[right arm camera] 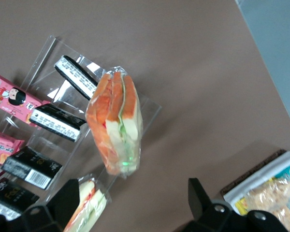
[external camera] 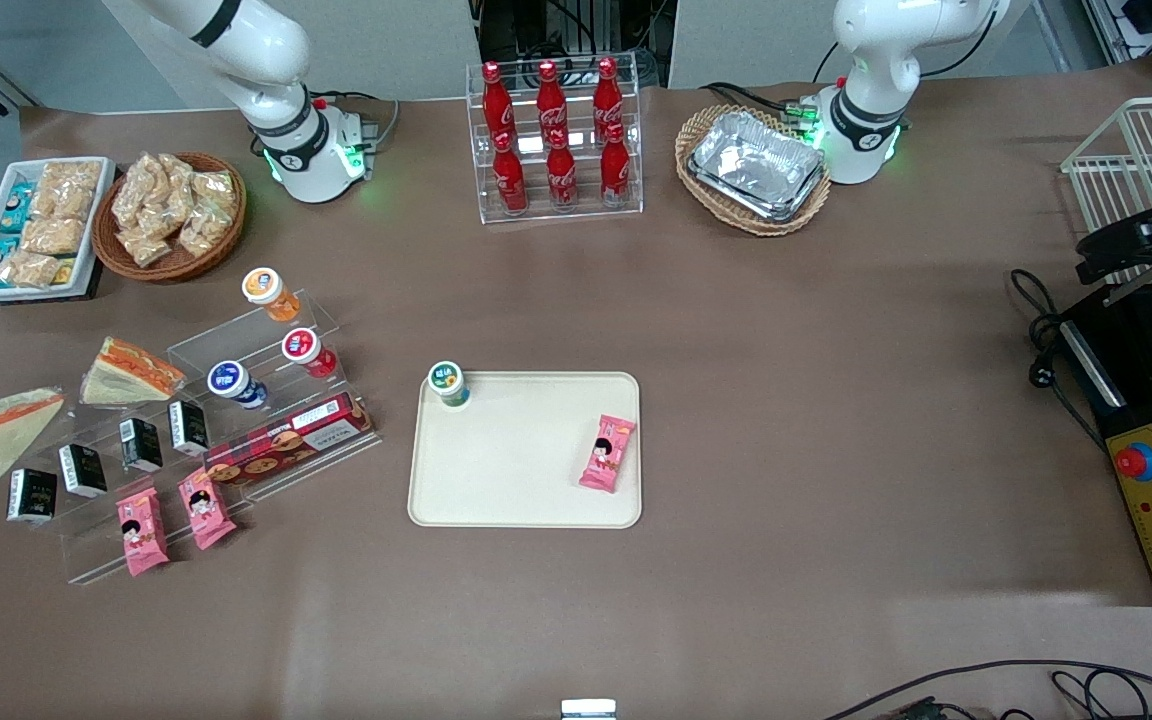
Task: Place sandwich on tray
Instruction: 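Lower the right gripper onto the wrapped triangle sandwich and close it, then lift the wrapped sandwich out of the rack with the right gripper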
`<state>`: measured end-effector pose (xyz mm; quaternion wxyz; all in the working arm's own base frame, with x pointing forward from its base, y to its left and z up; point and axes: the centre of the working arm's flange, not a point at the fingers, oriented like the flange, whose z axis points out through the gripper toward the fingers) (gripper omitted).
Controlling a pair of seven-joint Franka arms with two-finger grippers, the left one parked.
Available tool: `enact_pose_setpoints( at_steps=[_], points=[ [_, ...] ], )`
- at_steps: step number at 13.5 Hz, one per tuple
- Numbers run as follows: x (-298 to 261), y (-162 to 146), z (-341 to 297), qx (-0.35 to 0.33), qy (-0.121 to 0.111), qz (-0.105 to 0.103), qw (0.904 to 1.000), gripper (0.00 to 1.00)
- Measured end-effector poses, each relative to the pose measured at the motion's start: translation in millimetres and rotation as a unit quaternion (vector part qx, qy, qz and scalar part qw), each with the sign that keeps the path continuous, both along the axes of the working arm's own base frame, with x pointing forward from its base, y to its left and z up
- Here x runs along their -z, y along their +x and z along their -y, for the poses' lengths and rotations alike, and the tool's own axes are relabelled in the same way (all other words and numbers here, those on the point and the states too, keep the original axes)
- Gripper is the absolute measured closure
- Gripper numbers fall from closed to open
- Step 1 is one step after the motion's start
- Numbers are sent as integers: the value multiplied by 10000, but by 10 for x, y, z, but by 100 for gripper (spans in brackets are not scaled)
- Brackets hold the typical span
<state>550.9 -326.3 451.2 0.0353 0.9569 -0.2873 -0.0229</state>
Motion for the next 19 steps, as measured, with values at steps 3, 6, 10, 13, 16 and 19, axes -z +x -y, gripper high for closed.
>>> enact_pose_setpoints(
  at_steps=[3,6,10,13,16,19],
  points=[
    [311,99,48,-151,85,4,9998,0],
    [445,181,68,-148,102,166,9997,0],
    [585,258,97,-163,27,291,9994,0],
    [709,297,102,-141,62,327,9993,0],
    [772,319,80,-35,242,404,9989,0],
    [781,325,73,-21,258,411,9988,4]
  ],
)
